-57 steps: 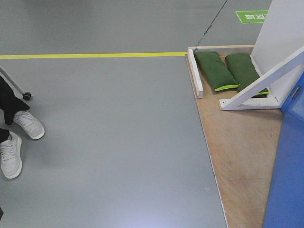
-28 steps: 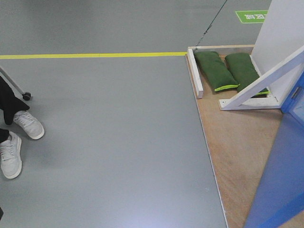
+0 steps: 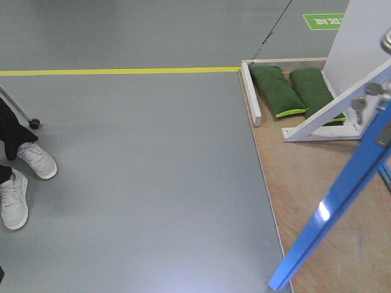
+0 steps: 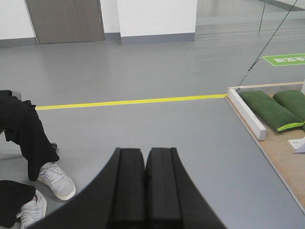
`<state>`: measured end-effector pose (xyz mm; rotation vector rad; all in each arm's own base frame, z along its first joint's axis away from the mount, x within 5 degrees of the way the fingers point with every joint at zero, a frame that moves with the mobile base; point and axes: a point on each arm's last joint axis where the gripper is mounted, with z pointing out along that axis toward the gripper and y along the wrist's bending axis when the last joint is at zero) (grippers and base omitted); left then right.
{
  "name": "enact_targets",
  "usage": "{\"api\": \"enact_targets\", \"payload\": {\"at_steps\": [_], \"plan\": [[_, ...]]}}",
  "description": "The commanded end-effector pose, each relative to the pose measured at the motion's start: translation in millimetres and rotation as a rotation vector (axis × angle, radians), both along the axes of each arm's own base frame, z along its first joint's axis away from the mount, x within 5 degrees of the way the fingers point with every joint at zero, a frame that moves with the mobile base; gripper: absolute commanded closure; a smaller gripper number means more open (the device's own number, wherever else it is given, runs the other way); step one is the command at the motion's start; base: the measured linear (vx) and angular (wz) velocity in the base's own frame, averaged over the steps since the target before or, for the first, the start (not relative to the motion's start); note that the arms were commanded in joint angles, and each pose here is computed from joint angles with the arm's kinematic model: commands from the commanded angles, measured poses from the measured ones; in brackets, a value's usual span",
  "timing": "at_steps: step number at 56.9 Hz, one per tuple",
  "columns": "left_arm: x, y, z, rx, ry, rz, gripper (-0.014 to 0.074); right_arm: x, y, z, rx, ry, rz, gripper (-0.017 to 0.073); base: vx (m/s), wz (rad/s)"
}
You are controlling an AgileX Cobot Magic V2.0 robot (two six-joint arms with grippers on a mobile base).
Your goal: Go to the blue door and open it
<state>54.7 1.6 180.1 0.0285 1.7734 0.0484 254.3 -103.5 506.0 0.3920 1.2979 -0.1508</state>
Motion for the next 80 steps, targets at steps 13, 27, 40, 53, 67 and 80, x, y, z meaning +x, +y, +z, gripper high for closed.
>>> {"api": "enact_targets", "payload": {"at_steps": [13,27,40,53,67,80], "plan": [[-1,-0.9,17,-0.01,-0.123,-0.011,0.0521,3,70,25,-0.104,-0.138,0.227,0.0547,0.0,0.0],[-1,-0.9,17,-0.01,-0.123,-0.011,0.0521,17,88,18,-0.091,-0.113,0.303,0.0547,0.0,0.0],[-1,-0.9,17,-0.01,-0.123,-0.011,0.0521,33,93,6,-0.074,-0.075,0.327,0.0547,0.0,0.0],[-1,-0.9,17,-0.01,-0.123,-0.011,0.0521,46,122,-4,-0.063,-0.047,0.426,0.0547,0.0,0.0],[-1,-0.9,17,-0.01,-0.123,-0.011,0.0521,48,131,-5,-0.062,-0.042,0.454,0.0547,0.0,0.0],[-1,-0.9,17,-0.01,-0.123,-0.011,0.0521,48,130,-5,-0.063,-0.041,0.451,0.0547,0.0,0.0]]}}
